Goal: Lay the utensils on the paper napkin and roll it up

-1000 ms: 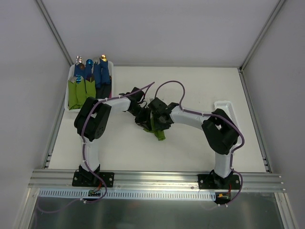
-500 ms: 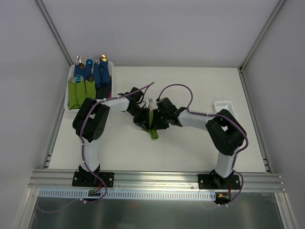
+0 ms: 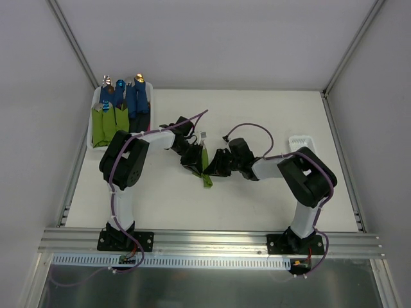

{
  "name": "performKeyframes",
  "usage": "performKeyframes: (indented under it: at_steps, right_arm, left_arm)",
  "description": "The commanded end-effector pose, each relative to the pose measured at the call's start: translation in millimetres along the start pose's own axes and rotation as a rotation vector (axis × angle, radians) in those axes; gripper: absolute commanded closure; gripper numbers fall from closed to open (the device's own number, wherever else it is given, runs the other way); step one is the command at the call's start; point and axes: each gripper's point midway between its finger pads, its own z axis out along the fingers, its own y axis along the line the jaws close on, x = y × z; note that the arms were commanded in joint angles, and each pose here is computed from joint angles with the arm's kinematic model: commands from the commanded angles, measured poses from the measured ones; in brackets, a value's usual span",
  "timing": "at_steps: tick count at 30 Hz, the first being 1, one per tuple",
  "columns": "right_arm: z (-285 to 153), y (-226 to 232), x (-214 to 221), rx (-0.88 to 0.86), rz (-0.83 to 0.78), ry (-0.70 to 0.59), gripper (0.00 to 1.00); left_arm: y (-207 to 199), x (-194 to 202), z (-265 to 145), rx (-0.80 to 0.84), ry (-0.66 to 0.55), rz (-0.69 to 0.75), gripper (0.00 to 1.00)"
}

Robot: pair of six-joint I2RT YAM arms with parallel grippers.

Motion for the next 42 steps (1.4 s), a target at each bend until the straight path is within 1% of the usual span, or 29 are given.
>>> performKeyframes:
  at_steps: [1, 4, 8, 9, 11, 12, 14, 15, 18, 24, 29, 31, 35, 42]
  right_arm:
    - [-1, -40, 54, 0.084, 0.076, 0.147, 1.0]
    - [-2, -42, 53, 0.092, 0.086, 0.136, 1.0]
    - [-7, -47, 48, 0.145, 0.087, 0.105, 1.0]
    - [-11, -56, 50, 0.199, 0.09, 0.107, 1.0]
    - [-15, -55, 43, 0.236, 0.061, 0.092, 1.0]
    - [-21, -63, 44, 0.298, 0.06, 0.094, 1.0]
    - [-24, -59, 37, 0.326, 0.03, 0.081, 1.0]
    - [-29, -66, 39, 0.376, 0.028, 0.087, 1.0]
    - [-34, -67, 37, 0.432, 0.001, 0.087, 1.0]
    - [-35, -70, 39, 0.484, -0.001, 0.089, 1.0]
    - [-32, -65, 41, 0.483, -0.003, 0.082, 1.0]
    - [-31, -60, 41, 0.473, -0.008, 0.077, 1.0]
    - [-33, -55, 40, 0.466, -0.018, 0.063, 1.0]
    - [-37, -38, 33, 0.413, -0.043, 0.028, 1.0]
  left_arm:
    - [-9, -14, 3, 0.058, -0.062, 0.046, 0.84]
    - [-22, -19, -5, 0.102, -0.096, 0.062, 0.8]
    - [-31, -23, -20, 0.102, -0.151, 0.071, 0.75]
    - [-30, -23, -21, 0.091, -0.157, 0.061, 0.74]
    - [-30, -26, -28, 0.068, -0.188, 0.06, 0.74]
    - [-32, -26, -30, 0.065, -0.195, 0.054, 0.73]
    - [-35, -29, -35, 0.059, -0.212, 0.05, 0.73]
    - [-36, -30, -36, 0.062, -0.216, 0.046, 0.73]
    - [-42, -33, -40, 0.076, -0.226, 0.036, 0.72]
    - [-53, -29, -37, 0.1, -0.208, 0.013, 0.69]
    - [-48, -23, -25, 0.063, -0.188, -0.009, 0.66]
    - [-46, -22, -21, 0.043, -0.185, -0.024, 0.65]
    - [-28, -23, -13, -0.029, -0.194, -0.067, 0.64]
    - [-16, -20, -5, -0.066, -0.18, -0.092, 0.63]
